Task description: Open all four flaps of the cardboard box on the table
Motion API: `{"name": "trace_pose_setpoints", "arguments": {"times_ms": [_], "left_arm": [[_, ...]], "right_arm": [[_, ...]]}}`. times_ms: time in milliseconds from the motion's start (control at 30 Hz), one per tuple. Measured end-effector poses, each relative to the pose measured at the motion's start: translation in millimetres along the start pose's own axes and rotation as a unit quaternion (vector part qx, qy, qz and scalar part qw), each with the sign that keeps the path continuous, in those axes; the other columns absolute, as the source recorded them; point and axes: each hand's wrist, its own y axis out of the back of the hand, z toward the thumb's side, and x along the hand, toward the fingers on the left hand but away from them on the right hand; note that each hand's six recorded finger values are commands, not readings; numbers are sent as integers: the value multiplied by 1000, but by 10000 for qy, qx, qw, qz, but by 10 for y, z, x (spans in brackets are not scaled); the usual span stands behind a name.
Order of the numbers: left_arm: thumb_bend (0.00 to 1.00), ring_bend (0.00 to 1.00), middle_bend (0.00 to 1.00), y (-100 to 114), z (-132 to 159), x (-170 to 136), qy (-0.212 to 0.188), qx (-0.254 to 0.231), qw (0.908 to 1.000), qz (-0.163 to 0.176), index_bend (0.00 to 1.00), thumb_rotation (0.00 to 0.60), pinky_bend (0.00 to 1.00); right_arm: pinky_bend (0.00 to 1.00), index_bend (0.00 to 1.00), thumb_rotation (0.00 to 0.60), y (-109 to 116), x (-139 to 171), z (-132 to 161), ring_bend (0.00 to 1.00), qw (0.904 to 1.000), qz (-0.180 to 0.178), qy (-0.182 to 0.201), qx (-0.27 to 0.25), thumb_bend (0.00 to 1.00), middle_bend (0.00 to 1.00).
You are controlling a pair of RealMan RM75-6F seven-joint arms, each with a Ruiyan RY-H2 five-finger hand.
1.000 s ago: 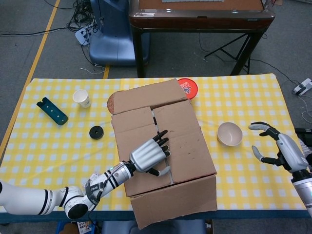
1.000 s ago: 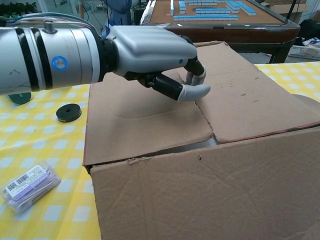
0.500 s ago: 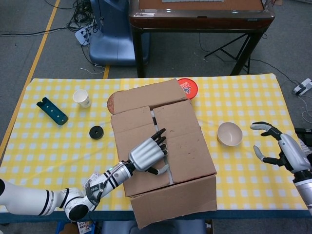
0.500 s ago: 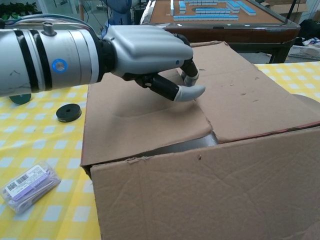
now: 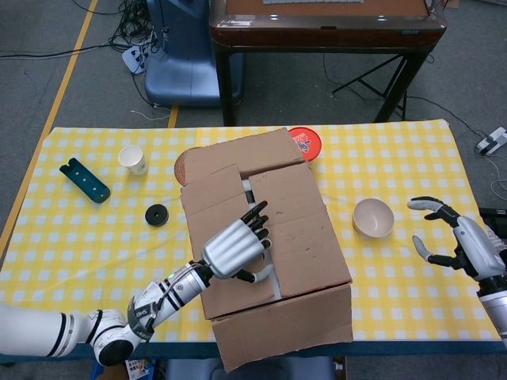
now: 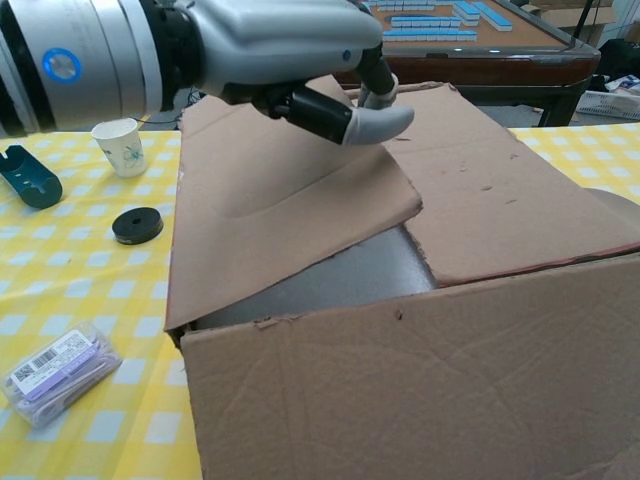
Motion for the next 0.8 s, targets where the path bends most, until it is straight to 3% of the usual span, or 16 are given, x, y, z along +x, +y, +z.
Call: {"name": "trace_pose_setpoints", "arguments": {"times_ms": [300, 633, 800], "left_arm": [[447, 200, 437, 225, -255, -193, 220, 364, 9991, 73, 665, 36, 0], [447, 200, 437, 323, -488, -477, 317, 968, 9948, -11, 665, 36, 0], [447, 200, 437, 355, -600, -595, 451, 912, 9948, -64, 665, 37, 0]], "right_arm": [[251, 237, 600, 1, -6, 20, 167, 10000, 7, 36, -21, 368, 189], [251, 223, 600, 43, -26, 120, 167, 9999, -17, 131, 35, 362, 189], [251, 224, 600, 46, -33, 171, 167, 9998, -34, 187, 28, 362, 188]]}}
